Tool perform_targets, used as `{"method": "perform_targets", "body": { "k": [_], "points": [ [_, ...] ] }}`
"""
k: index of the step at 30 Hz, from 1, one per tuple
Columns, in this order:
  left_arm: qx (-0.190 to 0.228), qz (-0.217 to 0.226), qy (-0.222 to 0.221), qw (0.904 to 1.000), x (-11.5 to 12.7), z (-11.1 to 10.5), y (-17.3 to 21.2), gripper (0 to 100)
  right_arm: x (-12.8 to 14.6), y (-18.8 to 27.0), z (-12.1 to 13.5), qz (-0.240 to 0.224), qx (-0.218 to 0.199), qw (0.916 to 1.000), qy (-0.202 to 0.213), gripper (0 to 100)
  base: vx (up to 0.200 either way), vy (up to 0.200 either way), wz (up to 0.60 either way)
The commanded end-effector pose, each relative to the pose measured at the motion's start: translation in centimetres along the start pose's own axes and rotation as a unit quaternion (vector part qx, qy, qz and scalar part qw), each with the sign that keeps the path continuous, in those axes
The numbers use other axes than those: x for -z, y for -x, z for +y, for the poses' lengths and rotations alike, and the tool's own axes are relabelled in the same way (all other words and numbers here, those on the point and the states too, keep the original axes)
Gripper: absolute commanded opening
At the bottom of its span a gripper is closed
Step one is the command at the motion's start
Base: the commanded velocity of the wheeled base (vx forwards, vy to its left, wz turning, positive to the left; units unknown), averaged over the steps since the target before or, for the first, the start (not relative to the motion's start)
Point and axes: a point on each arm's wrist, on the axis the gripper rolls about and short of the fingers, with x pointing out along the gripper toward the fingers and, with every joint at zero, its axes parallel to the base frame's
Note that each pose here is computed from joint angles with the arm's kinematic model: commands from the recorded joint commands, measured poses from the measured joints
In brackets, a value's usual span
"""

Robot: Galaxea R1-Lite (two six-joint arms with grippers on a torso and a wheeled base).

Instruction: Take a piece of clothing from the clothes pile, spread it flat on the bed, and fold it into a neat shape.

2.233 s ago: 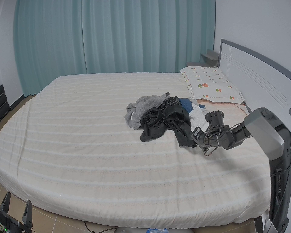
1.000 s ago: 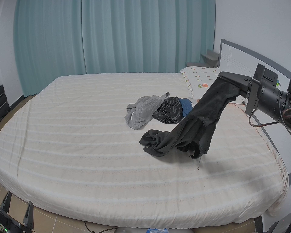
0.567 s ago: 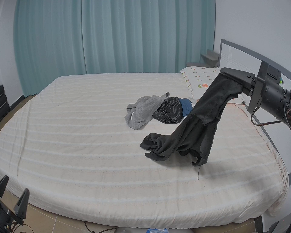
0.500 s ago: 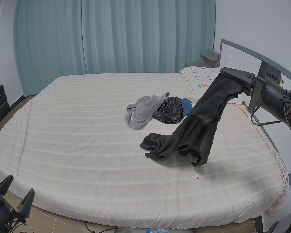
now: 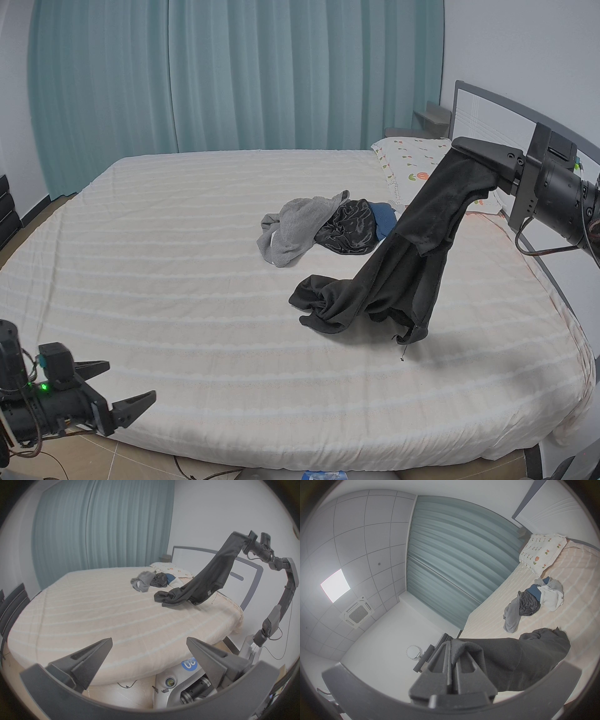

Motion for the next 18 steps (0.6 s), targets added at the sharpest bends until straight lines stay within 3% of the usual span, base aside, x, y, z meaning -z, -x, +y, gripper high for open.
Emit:
{"method": "perform_targets", "body": {
  "k": [1,10,14,18],
  "points": [
    [0.063,0.124,-0.007,0.9903,1.4,-1.8,-12.2,100,0.2,-1.2,-1.2,0.005,0.018,0.9998,-0.004,0,0.0,0.0,0.0],
    [0.054,0.048,0.013,0.9973,2.5,-6.6,-23.9,100,-1.0,-1.5,-0.9,-0.023,0.022,0.9995,0.001,0,0.0,0.0,0.0],
    [0.062,0.041,0.011,0.9971,2.4,-7.3,-25.3,100,-1.1,-1.8,-1.1,-0.025,0.023,0.9994,0.002,0,0.0,0.0,0.0],
    [0.076,0.017,0.011,0.9969,1.6,-8.6,-29.0,100,-1.2,-2.2,-0.8,-0.036,0.025,0.999,0.002,0,0.0,0.0,0.0]
  ]
}}
